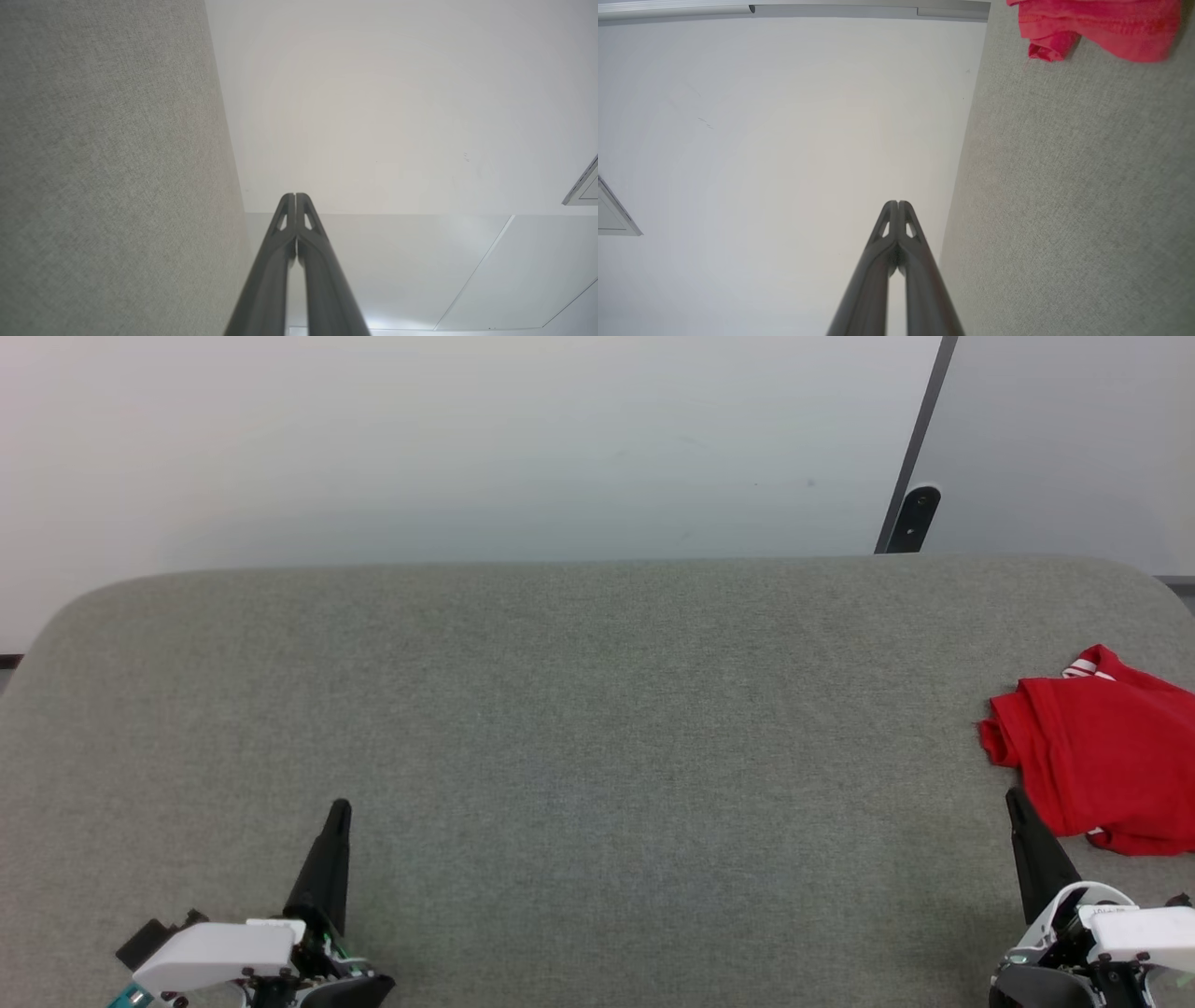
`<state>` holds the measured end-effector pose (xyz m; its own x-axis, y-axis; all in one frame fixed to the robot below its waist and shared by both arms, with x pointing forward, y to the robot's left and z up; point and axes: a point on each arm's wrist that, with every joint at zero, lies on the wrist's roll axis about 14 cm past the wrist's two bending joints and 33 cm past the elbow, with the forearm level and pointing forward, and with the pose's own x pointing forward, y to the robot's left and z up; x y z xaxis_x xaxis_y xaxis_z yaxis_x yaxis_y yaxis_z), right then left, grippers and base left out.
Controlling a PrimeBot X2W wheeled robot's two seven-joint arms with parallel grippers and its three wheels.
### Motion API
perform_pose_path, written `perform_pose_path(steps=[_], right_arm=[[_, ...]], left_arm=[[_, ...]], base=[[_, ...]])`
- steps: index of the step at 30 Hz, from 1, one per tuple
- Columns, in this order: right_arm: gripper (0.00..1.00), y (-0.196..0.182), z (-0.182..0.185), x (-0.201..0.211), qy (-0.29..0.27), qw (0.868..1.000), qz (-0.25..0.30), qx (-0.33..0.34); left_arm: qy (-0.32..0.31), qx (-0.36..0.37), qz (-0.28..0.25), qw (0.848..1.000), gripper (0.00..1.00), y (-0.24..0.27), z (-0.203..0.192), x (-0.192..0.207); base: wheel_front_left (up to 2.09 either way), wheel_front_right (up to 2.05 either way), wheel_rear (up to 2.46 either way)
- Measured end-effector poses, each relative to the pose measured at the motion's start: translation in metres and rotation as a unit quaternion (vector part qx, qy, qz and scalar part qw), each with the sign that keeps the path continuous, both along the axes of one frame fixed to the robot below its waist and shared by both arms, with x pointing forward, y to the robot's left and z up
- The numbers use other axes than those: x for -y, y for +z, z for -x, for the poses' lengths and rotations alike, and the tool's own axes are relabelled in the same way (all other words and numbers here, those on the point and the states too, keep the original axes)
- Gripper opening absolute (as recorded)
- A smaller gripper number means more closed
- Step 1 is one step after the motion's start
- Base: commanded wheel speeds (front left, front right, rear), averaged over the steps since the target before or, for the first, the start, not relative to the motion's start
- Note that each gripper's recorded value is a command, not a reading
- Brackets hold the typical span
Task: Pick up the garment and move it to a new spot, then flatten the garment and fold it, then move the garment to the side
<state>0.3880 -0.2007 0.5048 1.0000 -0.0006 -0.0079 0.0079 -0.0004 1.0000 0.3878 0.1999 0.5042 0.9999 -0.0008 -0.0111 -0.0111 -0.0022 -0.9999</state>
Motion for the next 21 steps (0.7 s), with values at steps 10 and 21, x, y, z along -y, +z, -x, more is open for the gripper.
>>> perform_pose_path(steps=[10,21], right_arm=[[0.00,0.0008,-0.0006,0.0000,0.000,1.000,0.000,0.001],[0.00,0.0008,-0.0006,0.0001,0.000,1.000,0.000,0.001]], left_arm=[[0.000,0.000,0.000,1.000,0.00,0.0001,0.0000,-0.0001],[0.000,0.000,0.000,1.000,0.00,0.0000,-0.0001,0.0000]], base=[[0.00,0.00,0.00],[0.00,0.00,0.00]])
